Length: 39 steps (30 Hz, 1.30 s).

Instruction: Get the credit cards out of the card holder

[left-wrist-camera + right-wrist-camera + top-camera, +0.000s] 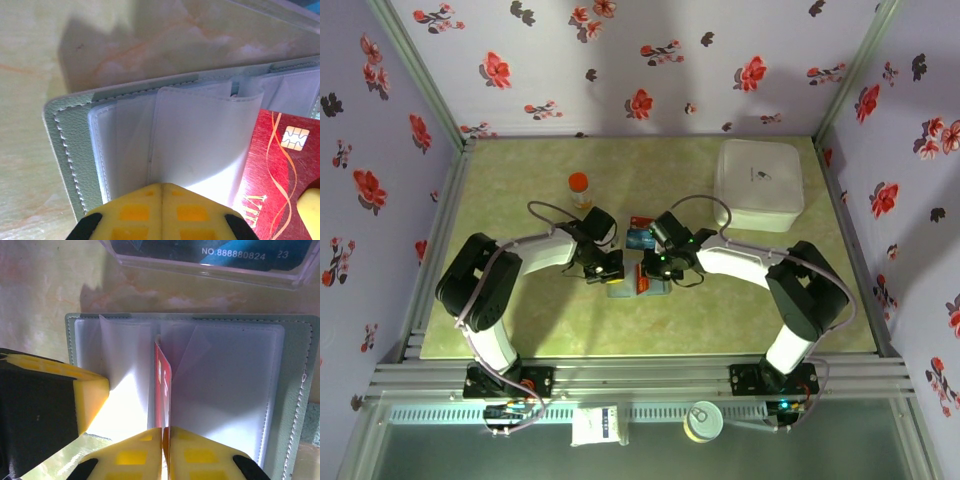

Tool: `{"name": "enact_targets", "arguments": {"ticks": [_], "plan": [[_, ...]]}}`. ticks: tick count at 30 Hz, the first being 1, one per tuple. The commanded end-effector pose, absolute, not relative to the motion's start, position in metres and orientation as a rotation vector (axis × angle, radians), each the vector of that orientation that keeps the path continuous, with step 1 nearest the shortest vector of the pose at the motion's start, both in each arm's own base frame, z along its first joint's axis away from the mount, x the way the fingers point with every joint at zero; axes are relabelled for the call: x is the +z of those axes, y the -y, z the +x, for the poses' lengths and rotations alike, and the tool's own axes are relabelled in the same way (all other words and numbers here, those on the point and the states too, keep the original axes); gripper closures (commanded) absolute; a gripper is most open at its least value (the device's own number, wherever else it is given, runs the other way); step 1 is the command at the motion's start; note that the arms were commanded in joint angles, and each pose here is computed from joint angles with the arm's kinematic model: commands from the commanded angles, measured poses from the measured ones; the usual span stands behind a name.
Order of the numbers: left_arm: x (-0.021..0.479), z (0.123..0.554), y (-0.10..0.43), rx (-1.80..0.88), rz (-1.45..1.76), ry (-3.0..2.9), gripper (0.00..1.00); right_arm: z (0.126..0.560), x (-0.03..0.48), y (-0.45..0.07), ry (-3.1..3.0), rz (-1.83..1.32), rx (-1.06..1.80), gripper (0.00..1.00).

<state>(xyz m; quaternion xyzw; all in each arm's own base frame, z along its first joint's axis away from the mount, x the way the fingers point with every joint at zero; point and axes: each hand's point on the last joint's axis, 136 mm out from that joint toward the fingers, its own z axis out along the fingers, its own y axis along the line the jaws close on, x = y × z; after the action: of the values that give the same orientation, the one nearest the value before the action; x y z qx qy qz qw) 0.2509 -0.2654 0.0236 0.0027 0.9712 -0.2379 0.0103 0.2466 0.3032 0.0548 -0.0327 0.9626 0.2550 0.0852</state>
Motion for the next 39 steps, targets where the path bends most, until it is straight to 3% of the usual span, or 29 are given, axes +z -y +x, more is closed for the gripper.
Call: {"name": "enact_targets", "arguments": {"ticks": [1,15,30,39], "plan": [[0.022,0.247,0.259,-0.689,0.001,-3.049,1.0,0.249,0.062,-0.304,-2.853,-0.094,0.741,0.9],[0.043,0.252,0.245,-0.641,-0.018,-2.998,1.0,0.255,0.096,-0.288,-2.834,-0.285,0.569,0.91],[0.047,0.25,0.231,-0.632,-0.057,-2.969,1.0,0.267,0.136,-0.287,-2.449,-1.497,0.313,0.91],[0.047,0.249,0.217,-0.623,-0.108,-2.955,1.0,0.305,0.154,-0.283,-2.156,-1.848,0.183,0.98]]}}
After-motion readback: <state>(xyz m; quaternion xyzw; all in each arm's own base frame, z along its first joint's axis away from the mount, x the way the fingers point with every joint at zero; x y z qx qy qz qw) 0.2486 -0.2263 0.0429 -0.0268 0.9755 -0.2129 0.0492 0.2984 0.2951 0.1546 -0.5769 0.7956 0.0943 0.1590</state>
